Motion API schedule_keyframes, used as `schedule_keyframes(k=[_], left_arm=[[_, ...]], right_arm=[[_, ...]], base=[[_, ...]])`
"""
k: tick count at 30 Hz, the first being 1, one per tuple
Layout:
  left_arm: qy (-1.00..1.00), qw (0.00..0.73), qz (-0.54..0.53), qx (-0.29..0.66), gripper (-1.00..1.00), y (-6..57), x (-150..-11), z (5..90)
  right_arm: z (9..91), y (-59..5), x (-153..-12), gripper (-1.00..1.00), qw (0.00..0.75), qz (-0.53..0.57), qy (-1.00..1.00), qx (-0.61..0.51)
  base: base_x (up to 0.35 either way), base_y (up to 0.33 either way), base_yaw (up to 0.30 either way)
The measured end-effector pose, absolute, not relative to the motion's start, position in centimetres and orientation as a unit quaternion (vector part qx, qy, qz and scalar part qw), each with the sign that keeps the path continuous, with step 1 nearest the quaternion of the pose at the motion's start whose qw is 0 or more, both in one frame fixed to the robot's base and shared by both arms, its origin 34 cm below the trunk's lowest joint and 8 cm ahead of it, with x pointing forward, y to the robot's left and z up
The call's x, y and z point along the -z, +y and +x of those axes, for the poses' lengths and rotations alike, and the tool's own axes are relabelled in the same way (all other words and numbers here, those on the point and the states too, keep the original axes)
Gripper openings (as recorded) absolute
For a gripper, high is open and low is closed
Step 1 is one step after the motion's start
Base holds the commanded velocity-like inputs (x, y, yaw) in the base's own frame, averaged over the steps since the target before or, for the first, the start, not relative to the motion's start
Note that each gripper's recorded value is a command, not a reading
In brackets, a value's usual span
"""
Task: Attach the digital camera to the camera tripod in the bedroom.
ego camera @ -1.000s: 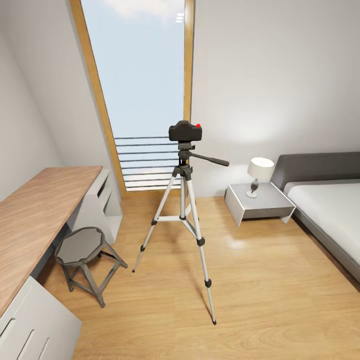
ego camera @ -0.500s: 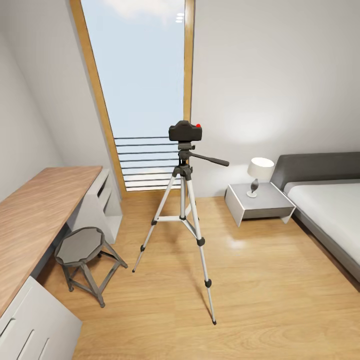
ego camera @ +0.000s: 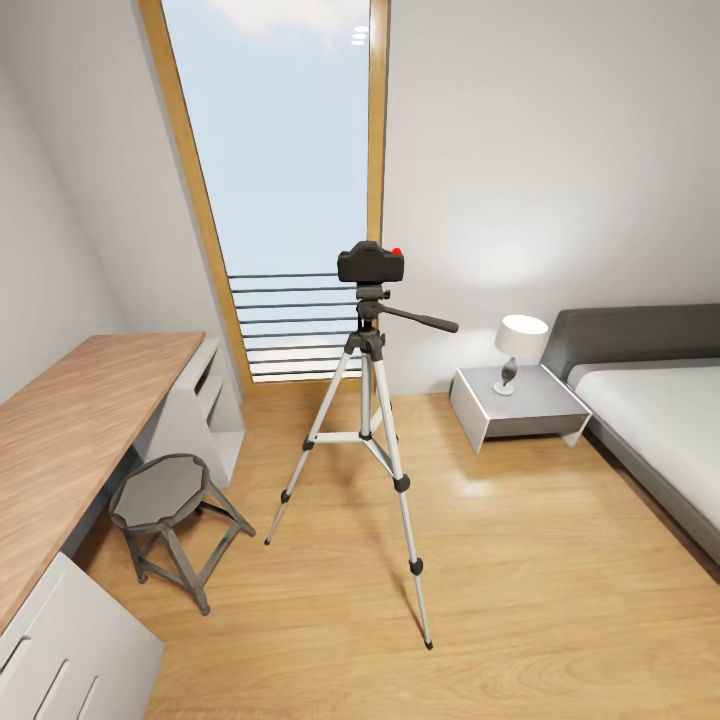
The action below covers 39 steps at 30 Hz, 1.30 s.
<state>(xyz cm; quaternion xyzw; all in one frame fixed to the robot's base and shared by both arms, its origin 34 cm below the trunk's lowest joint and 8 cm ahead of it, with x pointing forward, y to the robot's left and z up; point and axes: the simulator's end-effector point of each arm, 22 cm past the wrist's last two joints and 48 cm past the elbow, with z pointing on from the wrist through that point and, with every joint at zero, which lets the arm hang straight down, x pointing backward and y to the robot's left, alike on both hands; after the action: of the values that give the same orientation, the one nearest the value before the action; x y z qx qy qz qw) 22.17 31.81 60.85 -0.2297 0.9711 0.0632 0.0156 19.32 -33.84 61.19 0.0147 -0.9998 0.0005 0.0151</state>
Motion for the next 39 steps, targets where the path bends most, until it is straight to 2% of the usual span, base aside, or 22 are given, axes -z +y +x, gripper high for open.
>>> schedule_keyframes(k=[39], left_arm=[[0.971,0.03,-0.229,-0.056,1.0,31.0,-61.1,23.3]], right_arm=[[20.3,-33.1,-61.3,1.0,0.001,0.013,-1.0,0.003]], base=[[0.0,0.0,0.0]])
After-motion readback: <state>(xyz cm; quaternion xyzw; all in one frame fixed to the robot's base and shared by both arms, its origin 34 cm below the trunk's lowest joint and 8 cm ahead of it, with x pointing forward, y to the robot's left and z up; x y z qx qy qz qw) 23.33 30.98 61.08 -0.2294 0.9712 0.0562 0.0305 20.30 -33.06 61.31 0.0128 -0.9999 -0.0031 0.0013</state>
